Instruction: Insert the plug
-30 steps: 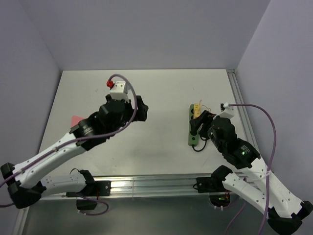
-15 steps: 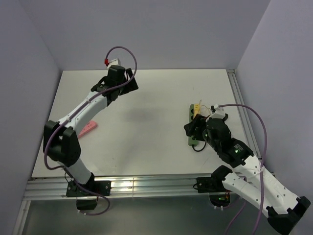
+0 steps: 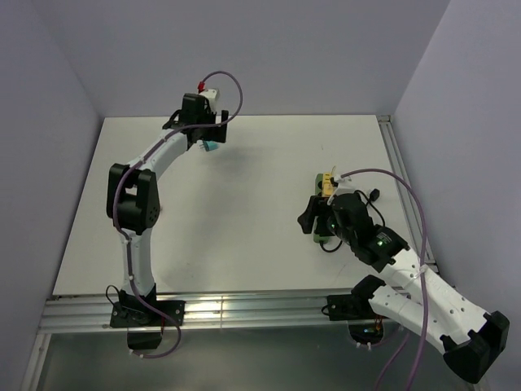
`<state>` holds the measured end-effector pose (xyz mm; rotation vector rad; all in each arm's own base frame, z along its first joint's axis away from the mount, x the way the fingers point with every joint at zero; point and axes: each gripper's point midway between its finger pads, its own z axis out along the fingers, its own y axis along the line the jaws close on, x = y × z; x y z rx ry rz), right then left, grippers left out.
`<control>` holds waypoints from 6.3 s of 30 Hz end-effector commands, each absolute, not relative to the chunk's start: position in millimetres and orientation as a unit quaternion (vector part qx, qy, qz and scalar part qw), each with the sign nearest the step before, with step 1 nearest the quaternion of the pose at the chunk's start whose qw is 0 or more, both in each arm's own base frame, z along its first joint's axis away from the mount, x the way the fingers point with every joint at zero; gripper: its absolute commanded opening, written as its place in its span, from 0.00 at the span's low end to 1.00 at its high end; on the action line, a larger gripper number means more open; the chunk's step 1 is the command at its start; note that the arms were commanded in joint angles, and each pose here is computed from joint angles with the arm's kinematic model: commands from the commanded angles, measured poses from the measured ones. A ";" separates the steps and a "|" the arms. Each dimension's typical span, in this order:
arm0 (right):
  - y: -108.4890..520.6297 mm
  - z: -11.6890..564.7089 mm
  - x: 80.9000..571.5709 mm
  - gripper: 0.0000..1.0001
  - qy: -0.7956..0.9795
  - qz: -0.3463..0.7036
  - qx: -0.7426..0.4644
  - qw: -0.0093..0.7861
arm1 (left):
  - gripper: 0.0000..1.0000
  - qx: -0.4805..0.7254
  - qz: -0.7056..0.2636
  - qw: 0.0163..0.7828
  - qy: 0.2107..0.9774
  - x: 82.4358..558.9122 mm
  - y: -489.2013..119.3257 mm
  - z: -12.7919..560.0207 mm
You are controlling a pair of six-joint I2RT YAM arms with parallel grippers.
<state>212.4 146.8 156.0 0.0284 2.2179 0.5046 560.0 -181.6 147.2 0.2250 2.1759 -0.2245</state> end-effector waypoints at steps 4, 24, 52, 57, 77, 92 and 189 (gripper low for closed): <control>160.7 175.7 212.7 0.74 0.862 0.241 -0.025 0.444 | 0.99 0.281 -0.030 0.484 0.828 572.2 -165.7 138.5; 163.9 163.4 215.2 0.74 0.876 0.228 -0.035 0.423 | 0.96 0.356 -0.080 0.498 0.787 601.9 -160.1 88.1; 164.5 162.9 212.1 0.73 0.878 0.234 -0.030 0.417 | 0.84 0.307 -0.055 0.477 0.821 611.2 -147.8 53.5; 165.1 158.9 212.8 0.73 0.881 0.230 -0.032 0.412 | 0.89 0.296 -0.049 0.484 0.822 618.5 -146.1 54.9; 164.5 161.9 212.1 0.73 0.881 0.234 -0.021 0.411 | 0.09 0.280 -0.054 0.463 0.839 617.3 -146.5 41.1; 178.7 193.0 205.8 0.74 0.856 0.321 0.072 0.399 | 0.00 0.024 -0.173 0.579 0.796 572.8 -145.4 272.9; 390.6 297.2 113.0 0.00 0.818 0.540 -0.056 0.193 | 0.63 0.413 -0.464 0.555 0.553 116.3 -223.9 324.5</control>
